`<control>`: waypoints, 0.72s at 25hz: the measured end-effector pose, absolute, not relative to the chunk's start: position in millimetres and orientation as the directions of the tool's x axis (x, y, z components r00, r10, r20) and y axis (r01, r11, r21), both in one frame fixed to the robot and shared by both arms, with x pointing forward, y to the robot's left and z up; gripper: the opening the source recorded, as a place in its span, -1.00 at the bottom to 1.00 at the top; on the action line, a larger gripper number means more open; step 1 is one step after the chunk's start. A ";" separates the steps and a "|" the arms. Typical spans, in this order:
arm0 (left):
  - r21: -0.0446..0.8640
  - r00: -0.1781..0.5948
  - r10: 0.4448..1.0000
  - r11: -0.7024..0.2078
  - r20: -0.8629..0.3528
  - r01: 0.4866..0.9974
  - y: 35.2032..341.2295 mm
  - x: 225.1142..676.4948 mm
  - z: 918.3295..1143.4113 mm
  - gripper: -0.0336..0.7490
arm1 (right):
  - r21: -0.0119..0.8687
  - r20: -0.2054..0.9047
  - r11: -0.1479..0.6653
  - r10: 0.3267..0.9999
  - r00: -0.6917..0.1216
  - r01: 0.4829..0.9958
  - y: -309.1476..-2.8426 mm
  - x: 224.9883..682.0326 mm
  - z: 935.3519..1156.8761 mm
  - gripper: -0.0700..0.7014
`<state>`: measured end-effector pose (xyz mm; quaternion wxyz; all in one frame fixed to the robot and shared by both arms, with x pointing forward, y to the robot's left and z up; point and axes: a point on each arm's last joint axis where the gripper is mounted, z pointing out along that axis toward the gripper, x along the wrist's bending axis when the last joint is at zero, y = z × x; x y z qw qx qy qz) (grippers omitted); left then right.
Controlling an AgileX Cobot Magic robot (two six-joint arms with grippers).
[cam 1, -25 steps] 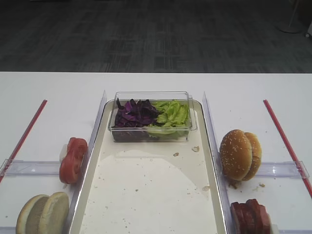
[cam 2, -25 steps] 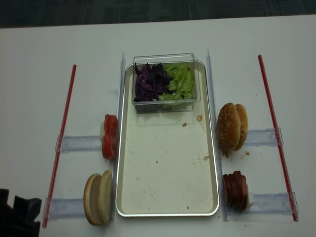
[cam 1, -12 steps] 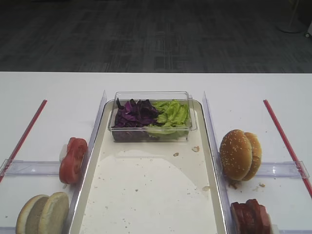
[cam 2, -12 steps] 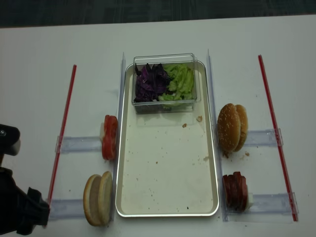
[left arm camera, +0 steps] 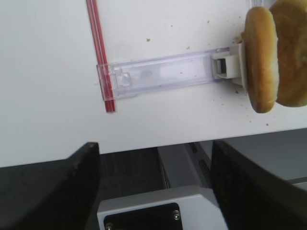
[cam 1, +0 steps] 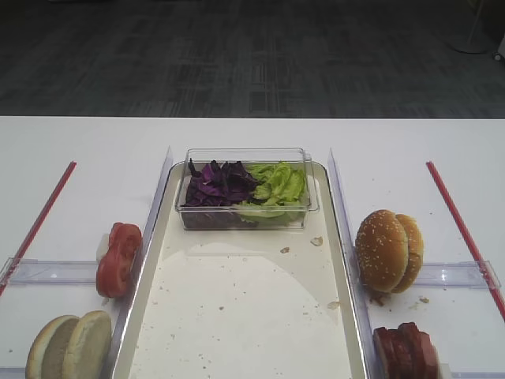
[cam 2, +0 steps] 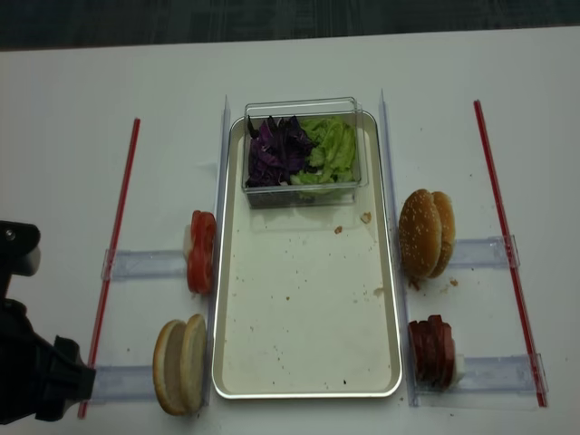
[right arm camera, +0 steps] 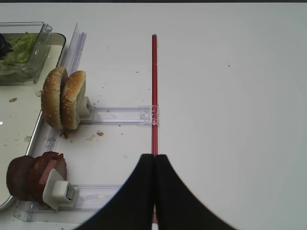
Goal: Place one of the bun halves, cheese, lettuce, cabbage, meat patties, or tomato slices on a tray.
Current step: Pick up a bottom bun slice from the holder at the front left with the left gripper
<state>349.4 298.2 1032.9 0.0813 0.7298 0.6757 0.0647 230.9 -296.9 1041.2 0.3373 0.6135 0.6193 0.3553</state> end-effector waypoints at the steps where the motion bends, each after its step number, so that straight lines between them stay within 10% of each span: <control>1: 0.206 0.078 0.997 -0.073 -0.016 0.976 298.2 349.4 1032.9 0.24 | 0.854 0.018 -0.005 1.000 -0.020 0.520 -296.9 230.9 1041.2 0.13; 18: 0.213 0.034 0.999 -0.027 -0.030 0.977 297.7 350.1 1033.1 0.24 | 0.854 0.018 -0.005 1.000 -0.020 0.520 -296.9 230.9 1041.2 0.13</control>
